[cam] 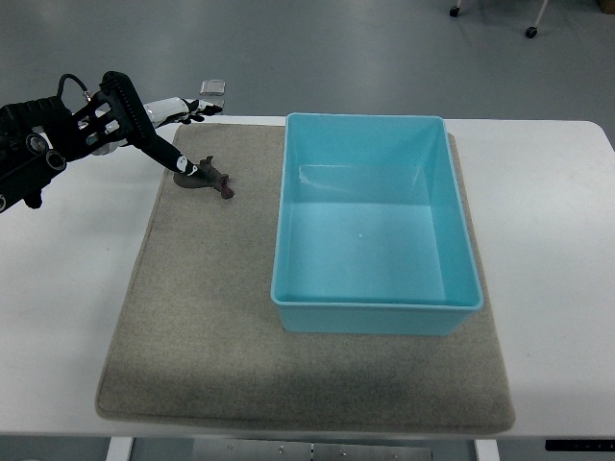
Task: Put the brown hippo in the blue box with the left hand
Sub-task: 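Swing the left hand over the brown hippo and lower it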
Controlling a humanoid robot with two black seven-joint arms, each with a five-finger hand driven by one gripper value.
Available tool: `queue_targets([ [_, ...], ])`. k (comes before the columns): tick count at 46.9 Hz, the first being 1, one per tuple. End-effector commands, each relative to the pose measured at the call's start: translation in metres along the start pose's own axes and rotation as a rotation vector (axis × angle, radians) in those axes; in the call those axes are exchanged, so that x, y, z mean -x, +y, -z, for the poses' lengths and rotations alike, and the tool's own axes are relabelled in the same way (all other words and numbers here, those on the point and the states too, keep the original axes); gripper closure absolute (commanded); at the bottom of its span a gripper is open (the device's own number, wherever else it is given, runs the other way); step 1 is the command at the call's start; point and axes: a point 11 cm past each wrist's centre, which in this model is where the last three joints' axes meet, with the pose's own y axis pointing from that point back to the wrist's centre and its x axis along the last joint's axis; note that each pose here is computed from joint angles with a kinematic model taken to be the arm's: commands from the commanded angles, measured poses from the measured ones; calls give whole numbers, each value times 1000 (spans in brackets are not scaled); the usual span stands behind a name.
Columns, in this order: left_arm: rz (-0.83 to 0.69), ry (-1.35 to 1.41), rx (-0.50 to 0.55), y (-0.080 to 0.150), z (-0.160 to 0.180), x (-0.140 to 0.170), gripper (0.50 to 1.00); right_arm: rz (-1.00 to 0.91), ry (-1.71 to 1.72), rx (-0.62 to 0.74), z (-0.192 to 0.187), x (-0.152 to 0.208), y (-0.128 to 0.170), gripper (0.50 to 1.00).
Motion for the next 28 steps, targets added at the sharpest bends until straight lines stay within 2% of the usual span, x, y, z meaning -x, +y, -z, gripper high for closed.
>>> queue_targets([
  [1,4,-10,-7,3,3,-1,525,0,0,0,0,0,0,564],
  [8,21,-32,-19,2,2,0,529,0,0,0,0,0,0,564],
  [18,51,-54,-79,-1,8,10,598,0,0,0,0,0,0,564],
  [28,54,-58,-110,0,13,12,621,0,0,0,0,0,0,564],
])
